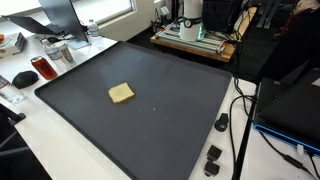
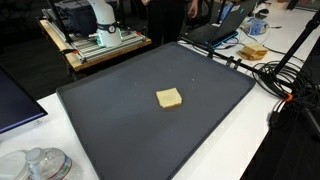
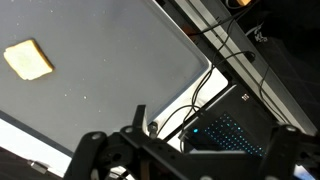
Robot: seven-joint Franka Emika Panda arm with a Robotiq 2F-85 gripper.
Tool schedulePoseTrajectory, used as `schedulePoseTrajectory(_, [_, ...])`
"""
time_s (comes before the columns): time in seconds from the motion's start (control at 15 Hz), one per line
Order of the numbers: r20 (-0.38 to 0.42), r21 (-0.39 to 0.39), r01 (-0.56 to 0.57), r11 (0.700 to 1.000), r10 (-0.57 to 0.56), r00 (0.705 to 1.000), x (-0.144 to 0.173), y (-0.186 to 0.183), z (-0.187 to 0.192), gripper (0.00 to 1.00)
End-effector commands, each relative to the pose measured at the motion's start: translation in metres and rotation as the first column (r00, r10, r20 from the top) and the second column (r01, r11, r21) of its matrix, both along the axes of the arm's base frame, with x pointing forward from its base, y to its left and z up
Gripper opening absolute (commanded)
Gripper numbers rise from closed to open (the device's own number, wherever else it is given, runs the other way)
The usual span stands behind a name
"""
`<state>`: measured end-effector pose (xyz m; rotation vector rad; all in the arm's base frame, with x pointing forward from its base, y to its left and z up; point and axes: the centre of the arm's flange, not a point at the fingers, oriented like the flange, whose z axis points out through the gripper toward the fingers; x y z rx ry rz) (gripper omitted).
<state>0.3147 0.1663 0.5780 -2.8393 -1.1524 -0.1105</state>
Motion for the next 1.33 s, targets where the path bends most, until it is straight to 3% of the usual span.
schedulePoseTrajectory(0.0, [0.003, -0.004, -0.009, 1.0, 0.009, 1.0, 0.0, 0.008, 0.002, 1.0])
schedulePoseTrajectory(1.27, [-0.004, -0.005, -0.064, 0.998, 0.063, 0.998, 0.008, -0.005, 0.012, 1.0])
